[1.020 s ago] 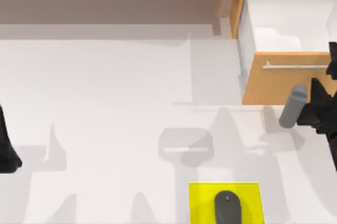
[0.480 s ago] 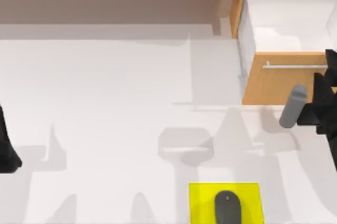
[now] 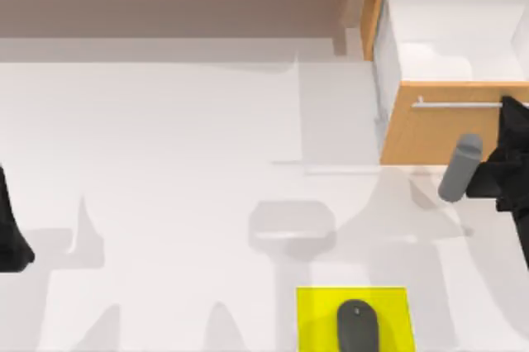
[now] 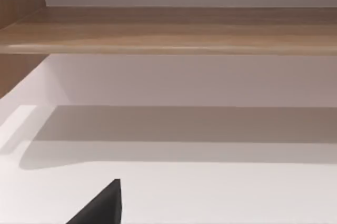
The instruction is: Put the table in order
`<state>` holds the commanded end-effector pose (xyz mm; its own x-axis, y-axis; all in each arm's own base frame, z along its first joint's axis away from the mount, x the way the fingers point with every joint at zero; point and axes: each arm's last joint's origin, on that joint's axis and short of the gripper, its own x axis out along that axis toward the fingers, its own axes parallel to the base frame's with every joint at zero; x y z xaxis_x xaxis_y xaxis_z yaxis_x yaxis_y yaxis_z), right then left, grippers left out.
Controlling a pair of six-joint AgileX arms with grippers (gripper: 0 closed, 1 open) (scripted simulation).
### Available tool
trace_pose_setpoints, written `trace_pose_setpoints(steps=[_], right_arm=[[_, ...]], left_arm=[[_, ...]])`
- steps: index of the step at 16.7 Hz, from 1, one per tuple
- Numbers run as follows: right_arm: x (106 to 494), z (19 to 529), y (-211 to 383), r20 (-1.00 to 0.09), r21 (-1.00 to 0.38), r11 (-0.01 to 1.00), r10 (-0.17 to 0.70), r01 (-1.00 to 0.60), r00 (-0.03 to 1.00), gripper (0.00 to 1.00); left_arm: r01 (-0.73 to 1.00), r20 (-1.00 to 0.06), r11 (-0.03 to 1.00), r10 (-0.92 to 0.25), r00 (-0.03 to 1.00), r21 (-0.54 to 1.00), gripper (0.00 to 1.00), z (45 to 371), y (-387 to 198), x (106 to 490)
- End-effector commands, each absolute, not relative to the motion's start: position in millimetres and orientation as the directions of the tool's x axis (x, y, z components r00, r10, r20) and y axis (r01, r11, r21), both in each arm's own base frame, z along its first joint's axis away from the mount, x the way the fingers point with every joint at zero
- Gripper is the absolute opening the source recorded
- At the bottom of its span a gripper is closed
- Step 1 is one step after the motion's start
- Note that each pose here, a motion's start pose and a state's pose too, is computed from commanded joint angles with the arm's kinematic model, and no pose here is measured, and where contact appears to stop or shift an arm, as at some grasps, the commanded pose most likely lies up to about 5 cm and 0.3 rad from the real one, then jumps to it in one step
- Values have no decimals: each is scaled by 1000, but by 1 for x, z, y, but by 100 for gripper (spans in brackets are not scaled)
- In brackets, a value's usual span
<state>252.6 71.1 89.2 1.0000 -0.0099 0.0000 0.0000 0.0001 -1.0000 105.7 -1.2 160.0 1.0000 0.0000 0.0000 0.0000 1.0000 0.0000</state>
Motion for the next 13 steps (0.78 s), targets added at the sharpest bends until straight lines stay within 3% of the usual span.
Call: trace_pose_setpoints(steps=[8, 13], right_arm=[[253, 88, 71, -5, -1000, 1, -11, -5, 1000, 0], [291, 88, 72, -3, -1000, 2, -13, -3, 1000, 0]], left_arm=[[0, 0, 1000, 0, 1000, 0, 100, 160, -1, 106], [0, 0, 1000, 0, 1000, 0, 100, 160, -1, 106]])
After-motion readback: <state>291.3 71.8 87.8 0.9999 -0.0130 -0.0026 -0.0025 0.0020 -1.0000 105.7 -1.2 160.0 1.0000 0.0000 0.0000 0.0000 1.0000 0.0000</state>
